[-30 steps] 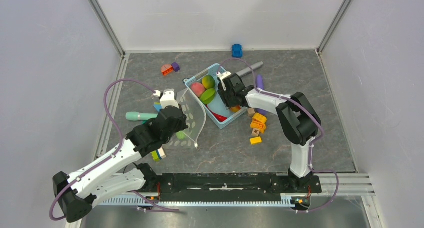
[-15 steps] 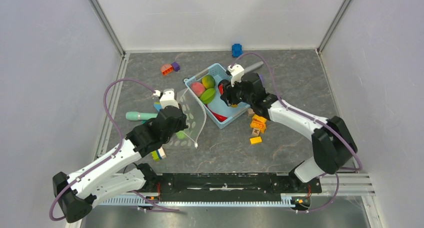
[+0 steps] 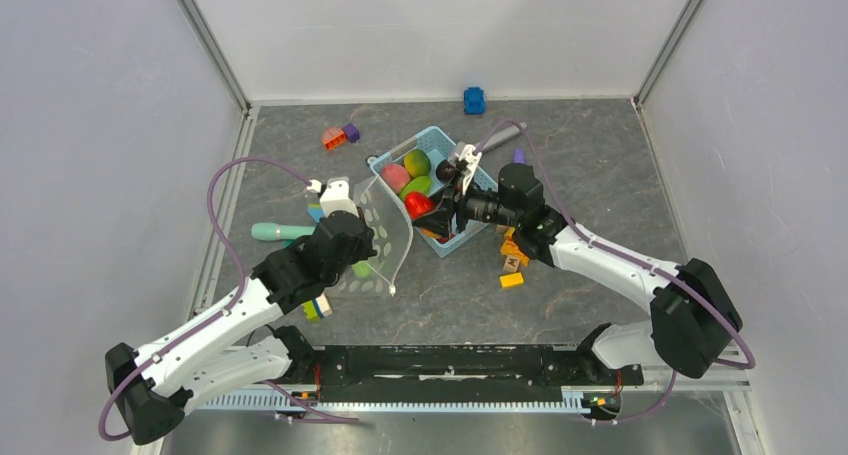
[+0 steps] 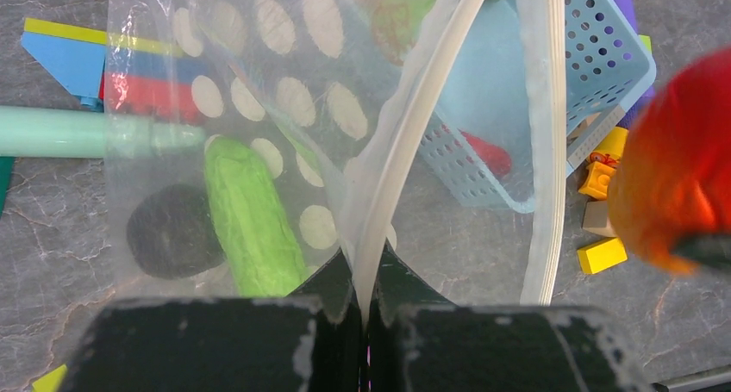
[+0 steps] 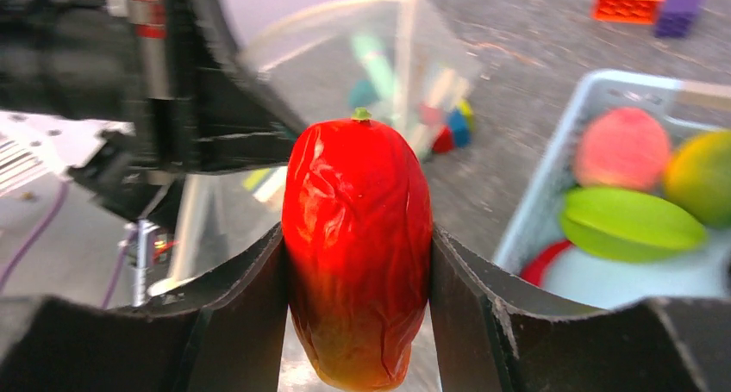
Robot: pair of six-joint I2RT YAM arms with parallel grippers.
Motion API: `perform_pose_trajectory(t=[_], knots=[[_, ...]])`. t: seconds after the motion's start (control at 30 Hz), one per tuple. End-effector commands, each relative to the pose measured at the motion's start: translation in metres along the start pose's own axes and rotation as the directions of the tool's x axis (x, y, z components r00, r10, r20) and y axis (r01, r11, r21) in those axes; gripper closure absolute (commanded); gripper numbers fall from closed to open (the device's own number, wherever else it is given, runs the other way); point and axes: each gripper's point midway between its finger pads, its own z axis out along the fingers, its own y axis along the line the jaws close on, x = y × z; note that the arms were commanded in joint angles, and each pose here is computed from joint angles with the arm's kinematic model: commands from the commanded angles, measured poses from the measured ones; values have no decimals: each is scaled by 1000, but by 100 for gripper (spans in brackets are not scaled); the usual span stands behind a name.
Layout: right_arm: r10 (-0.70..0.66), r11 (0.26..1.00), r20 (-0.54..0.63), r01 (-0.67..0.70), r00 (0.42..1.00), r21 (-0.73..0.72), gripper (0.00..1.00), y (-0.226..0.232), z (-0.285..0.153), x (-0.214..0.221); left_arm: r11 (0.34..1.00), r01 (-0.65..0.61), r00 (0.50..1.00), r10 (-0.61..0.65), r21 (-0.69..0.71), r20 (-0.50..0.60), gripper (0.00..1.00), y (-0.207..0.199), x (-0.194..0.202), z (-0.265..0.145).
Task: Place the food in the zip-top bag and seal the zipper
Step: Pick up the fake fruit from the bin, then place the fake fruit in the zipper food storage bag.
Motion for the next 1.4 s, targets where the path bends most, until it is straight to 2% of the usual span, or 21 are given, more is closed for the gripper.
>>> perform_pose_trajectory(t=[0.0,0.17,0.47,0.73,1.03,1.23,1.37], knots=[[-43,975,125,69,991,-212,90,62,-1,-33,1000,7,999,-8,27,35,98,-6,-9,1],[-41,967,172,82,984,-242,90,82,8,-44,1000,8,999,-9,31,34,98,-6,-9,1],[-24,984,203,59,979,-170,87,80,33,-48,999,11,999,-13,37,38,98,-6,-8,0],[16,1000,224,-20,974,13,84,51,50,-46,999,16,999,-18,45,43,98,-7,-9,-2],[94,971,230,-140,969,193,81,27,58,-36,998,19,999,-22,65,45,98,-9,-9,-3],[96,947,247,-165,964,276,75,26,63,-30,997,20,999,-23,74,43,98,-11,-9,-3],[98,943,227,-163,969,290,65,28,69,-25,997,21,999,-24,76,45,98,-11,-10,-4]])
